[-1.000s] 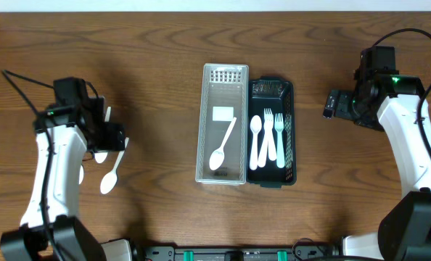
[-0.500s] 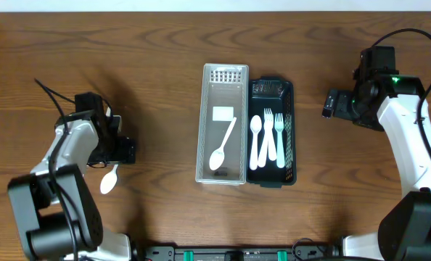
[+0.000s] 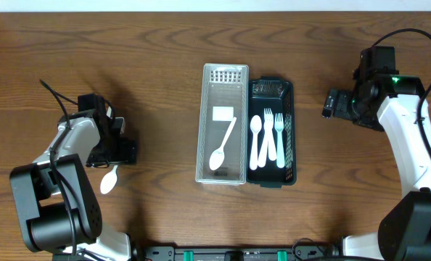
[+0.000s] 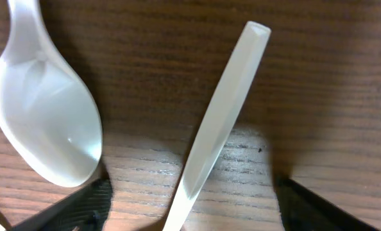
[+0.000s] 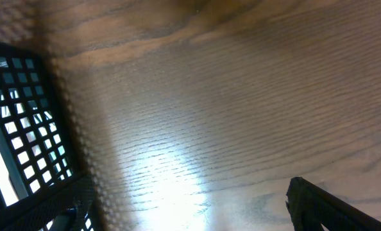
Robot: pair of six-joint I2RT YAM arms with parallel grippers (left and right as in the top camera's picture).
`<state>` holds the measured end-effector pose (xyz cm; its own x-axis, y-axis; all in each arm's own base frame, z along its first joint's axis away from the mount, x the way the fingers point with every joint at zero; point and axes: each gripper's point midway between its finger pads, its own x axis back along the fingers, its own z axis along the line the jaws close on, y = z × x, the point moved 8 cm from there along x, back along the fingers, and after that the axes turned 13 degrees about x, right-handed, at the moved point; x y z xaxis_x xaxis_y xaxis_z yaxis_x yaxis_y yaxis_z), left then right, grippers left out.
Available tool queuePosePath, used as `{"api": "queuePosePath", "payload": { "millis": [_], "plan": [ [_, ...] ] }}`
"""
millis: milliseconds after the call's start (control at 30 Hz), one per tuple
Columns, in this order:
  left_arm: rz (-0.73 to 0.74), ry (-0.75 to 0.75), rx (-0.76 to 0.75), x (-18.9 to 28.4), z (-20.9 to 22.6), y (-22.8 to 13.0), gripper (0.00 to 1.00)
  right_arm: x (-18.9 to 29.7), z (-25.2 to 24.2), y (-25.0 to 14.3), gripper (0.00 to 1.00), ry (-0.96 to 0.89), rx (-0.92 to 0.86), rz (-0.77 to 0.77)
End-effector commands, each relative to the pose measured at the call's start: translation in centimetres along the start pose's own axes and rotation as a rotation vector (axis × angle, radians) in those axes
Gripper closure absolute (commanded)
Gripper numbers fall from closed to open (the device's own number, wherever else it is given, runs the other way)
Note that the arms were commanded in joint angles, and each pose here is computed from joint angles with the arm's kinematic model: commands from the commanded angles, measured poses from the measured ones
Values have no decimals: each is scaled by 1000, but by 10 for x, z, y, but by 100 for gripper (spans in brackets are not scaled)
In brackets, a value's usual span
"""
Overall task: Pack container
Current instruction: 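Move the left gripper back to the spoons and grasp another, then carry the white spoon into the white basket and release it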
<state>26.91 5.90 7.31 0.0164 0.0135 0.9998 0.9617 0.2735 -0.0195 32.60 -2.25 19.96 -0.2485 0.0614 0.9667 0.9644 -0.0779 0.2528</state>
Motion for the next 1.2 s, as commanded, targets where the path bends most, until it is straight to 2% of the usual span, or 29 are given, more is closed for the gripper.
{"api": "queuePosePath", "payload": {
  "millis": [0,133,233,433,667,733,867,1033,1167],
  "plan": [
    [50,-24,-9,-12,-1,-5,32,-1,0,0,1,3,11,2],
    [52,-23,-9,-12,-1,-5,51,-1,0,0,1,3,11,2],
    [52,-23,-9,-12,-1,-5,55,-1,0,0,1,3,11,2],
    [52,-24,-9,-12,-1,-5,76,-1,0,0,1,3,11,2],
    [52,-23,-9,-12,-1,-5,81,-1,0,0,1,3,11,2],
    [52,-23,-9,-12,-1,-5,88,-1,0,0,1,3,11,2],
    [49,-23,-9,-12,-1,-4,94,-1,0,0,1,3,11,2],
    [40,-23,9,-9,-1,-1,94,-1,0,0,1,3,11,2],
    [10,-26,59,11,-3,9,94,-1,0,0,1,3,11,2]
  ]
}}
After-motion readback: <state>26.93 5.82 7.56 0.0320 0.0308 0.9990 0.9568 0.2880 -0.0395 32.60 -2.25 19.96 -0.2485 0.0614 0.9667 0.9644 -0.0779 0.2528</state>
